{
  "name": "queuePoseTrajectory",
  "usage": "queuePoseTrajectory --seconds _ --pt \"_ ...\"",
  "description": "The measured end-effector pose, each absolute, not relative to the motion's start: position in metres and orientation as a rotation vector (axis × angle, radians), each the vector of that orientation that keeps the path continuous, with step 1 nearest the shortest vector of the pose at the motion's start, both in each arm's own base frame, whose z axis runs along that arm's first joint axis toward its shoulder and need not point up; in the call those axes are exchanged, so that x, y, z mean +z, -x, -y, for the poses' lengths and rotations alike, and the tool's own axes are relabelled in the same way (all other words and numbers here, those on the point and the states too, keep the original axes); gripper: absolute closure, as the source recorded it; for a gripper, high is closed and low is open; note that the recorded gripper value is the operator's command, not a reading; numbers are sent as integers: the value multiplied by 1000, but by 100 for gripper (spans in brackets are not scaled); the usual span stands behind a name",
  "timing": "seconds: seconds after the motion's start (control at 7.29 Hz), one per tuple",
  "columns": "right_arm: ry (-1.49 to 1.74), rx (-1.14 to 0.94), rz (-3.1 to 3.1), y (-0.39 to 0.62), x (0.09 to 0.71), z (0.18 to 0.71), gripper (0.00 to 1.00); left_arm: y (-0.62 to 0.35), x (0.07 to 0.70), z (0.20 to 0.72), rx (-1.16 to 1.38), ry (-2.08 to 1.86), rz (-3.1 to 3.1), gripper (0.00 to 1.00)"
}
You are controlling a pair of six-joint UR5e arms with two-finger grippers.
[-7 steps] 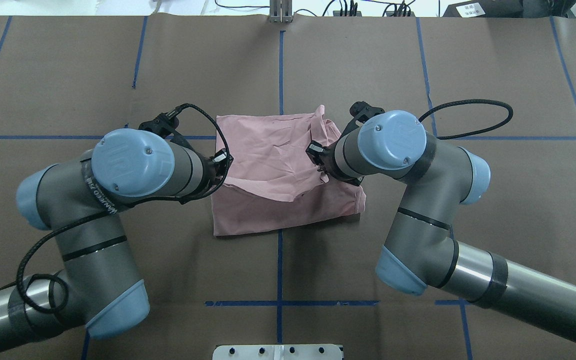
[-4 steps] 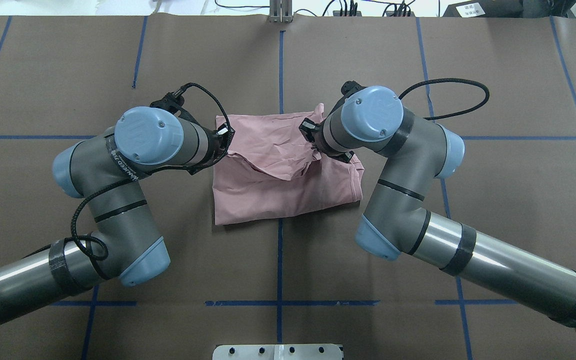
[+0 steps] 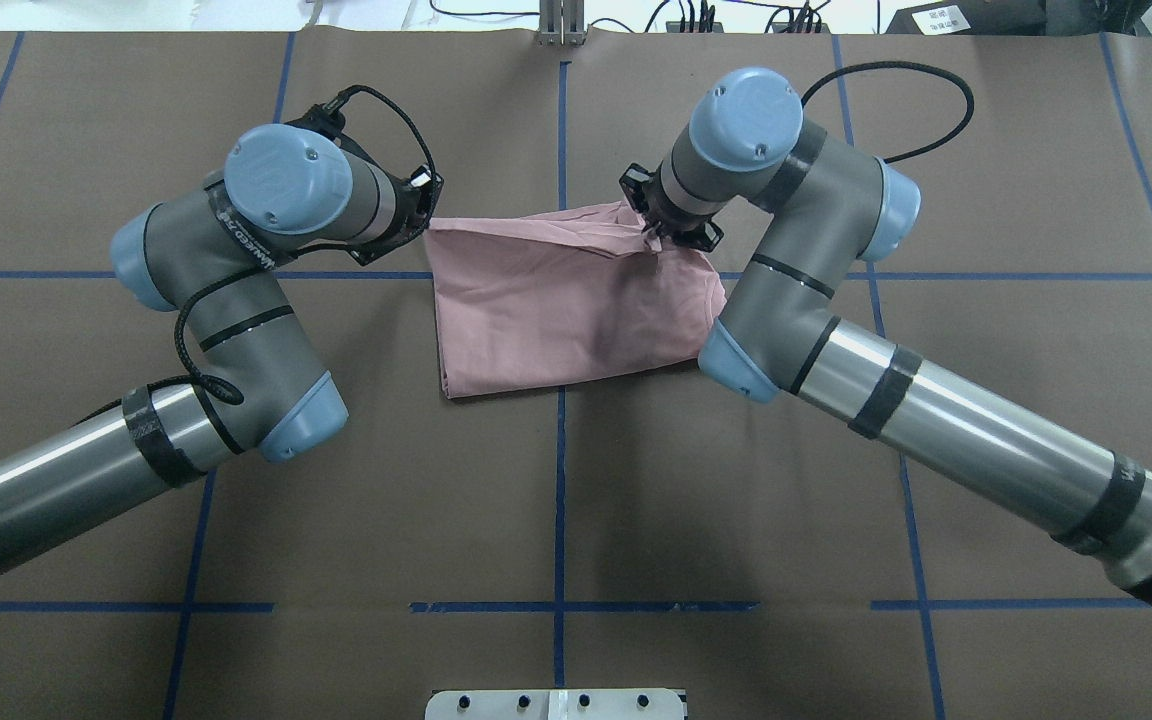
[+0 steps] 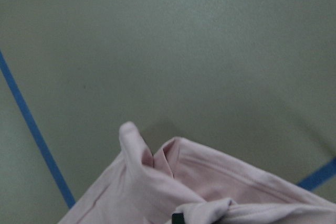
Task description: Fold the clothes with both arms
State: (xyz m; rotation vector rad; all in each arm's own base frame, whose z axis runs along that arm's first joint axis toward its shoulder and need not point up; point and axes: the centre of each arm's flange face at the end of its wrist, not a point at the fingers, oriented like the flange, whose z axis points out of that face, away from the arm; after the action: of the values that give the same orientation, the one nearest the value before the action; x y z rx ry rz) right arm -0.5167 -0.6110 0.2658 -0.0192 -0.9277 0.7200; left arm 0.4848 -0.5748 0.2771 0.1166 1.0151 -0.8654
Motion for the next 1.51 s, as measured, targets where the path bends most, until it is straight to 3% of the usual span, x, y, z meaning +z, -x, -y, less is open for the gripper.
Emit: queuePoseTrajectory --seconds 0.27,0.82,1.23,1.51 --pt "3 734 893 503 267 663 0 -471 305 611 -820 -192 -1007 0" --pt "-40 705 862 447 284 708 0 -455 307 619 -734 -176 -1020 0" --pt "-66 503 841 299 350 734 0 -324 325 627 -500 -271 -989 0" --pt "-101 296 763 195 403 698 0 -210 342 632 -316 -357 -852 0"
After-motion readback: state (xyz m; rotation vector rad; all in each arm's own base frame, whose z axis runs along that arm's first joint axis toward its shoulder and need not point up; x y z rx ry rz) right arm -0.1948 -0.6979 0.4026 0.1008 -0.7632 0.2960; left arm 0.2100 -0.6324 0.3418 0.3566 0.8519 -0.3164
